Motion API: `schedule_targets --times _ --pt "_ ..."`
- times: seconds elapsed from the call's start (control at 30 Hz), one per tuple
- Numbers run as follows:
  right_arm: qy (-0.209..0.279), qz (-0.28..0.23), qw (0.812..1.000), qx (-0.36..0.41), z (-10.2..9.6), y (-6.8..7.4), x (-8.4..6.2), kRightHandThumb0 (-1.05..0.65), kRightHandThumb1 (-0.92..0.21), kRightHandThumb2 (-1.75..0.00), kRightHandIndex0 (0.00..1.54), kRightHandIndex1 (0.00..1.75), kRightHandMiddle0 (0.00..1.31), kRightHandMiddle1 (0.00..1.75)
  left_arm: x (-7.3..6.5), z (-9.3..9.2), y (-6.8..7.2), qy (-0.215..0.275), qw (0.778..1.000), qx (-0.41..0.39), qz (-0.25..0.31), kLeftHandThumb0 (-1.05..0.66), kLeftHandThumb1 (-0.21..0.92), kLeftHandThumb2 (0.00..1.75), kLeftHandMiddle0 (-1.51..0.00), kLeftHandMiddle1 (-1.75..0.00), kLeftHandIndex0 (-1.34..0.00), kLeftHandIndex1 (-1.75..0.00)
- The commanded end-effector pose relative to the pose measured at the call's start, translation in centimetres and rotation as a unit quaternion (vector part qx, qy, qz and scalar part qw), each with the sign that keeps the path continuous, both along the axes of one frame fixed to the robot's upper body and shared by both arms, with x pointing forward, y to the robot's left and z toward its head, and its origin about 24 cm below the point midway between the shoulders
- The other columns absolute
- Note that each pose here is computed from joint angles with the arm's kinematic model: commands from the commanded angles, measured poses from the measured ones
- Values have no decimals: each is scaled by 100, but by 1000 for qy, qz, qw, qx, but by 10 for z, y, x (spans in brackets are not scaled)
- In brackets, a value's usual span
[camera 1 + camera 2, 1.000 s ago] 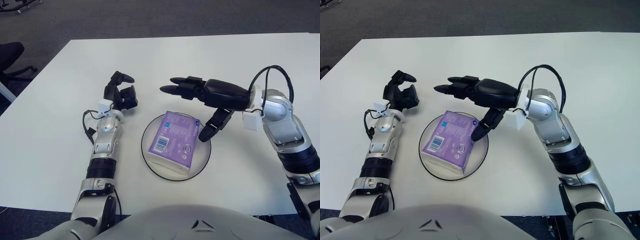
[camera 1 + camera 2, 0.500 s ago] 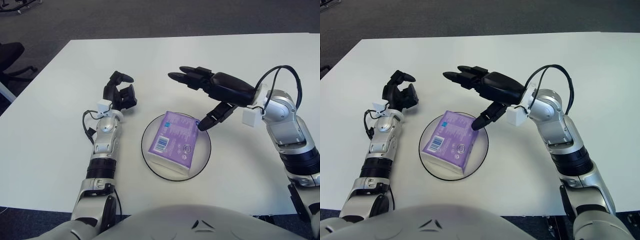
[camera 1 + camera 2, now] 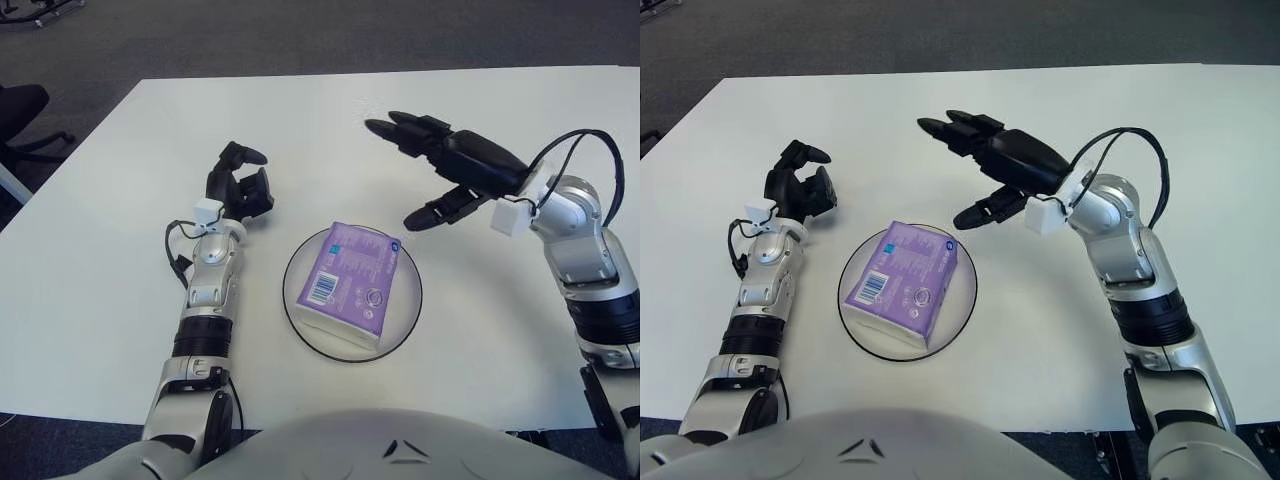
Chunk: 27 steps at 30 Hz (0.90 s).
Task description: Put the tissue paper into the plate.
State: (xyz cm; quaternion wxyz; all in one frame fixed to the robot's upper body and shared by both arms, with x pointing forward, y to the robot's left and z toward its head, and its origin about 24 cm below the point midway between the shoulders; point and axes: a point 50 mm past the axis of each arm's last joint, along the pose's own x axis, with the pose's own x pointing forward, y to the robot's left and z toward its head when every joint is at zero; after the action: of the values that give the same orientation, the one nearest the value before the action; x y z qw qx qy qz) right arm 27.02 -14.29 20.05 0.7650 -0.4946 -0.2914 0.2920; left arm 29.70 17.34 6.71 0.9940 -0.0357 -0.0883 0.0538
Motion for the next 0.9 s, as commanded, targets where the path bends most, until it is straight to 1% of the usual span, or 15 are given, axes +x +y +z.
schedule_targets --times 0.0,0.07,0.17,0.23,0.27,0.33,0.37,0.43,0.5,0.57,0.6,0.63,0.7,0.8,0.87 --pt "22 -62 997 48 -12 -11 4 -99 -92 -43 9 6 1 18 -45 -76 1 142 989 -33 19 -43 49 111 -118 -175 -48 -175" --pt "29 -78 994 70 -16 -13 5 -97 -92 -43 11 7 0 26 -45 -76 1 140 989 -34 19 -43 49 111 -118 -175 -48 -175" --pt "48 -108 987 113 -20 -14 7 -94 -92 -42 14 10 0 43 -45 -75 1 138 990 -33 19 -43 49 111 -118 -175 -48 -175" --pt "66 -127 979 144 -21 -16 8 -91 -92 -40 16 14 0 55 -45 -75 1 136 990 -31 20 -43 49 111 -119 -175 -48 -175" --pt "77 -139 974 162 -22 -16 8 -91 -92 -40 16 15 0 58 -45 -74 1 134 990 -29 20 -43 49 111 -119 -175 -48 -175" --pt "89 -153 968 179 -23 -16 9 -87 -88 -42 11 34 0 69 -45 -73 1 133 991 -27 21 -43 49 111 -119 -175 -48 -175" --pt "97 -165 962 193 -24 -17 9 -86 -88 -43 10 37 0 70 -45 -73 0 132 991 -25 21 -43 49 111 -119 -175 -48 -175" --pt "114 -190 949 224 -28 -19 10 -82 -82 -50 7 57 0 81 -45 -72 0 129 991 -21 20 -43 49 111 -119 -175 -48 -175" --pt "127 -207 938 246 -31 -21 10 -79 -79 -55 6 66 0 87 -46 -71 0 127 992 -18 20 -43 48 111 -119 -175 -48 -175" --pt "151 -231 919 283 -44 -29 11 -74 -74 -63 9 76 0 94 -46 -70 0 125 992 -14 18 -43 48 112 -120 -175 -49 -175" --pt "159 -240 910 298 -50 -31 11 -69 -70 -69 12 82 0 98 -46 -70 0 124 992 -13 18 -43 48 112 -120 -175 -49 -175" --pt "163 -244 906 305 -53 -32 12 -66 -67 -75 14 86 0 102 -46 -70 -1 124 992 -12 17 -43 48 112 -120 -175 -49 -175" --pt "169 -250 899 318 -57 -33 12 -63 -64 -80 16 90 0 105 -46 -70 -1 123 992 -10 17 -43 48 112 -121 -175 -49 -175" --pt "189 -260 871 370 -63 -33 14 -56 -60 -88 20 96 0 114 -48 -68 -1 119 993 -5 17 -43 47 113 -122 -175 -49 -175" --pt "198 -266 859 391 -66 -33 14 -53 -59 -93 21 100 0 121 -48 -67 -1 118 993 -3 17 -43 47 113 -122 -175 -50 -175"
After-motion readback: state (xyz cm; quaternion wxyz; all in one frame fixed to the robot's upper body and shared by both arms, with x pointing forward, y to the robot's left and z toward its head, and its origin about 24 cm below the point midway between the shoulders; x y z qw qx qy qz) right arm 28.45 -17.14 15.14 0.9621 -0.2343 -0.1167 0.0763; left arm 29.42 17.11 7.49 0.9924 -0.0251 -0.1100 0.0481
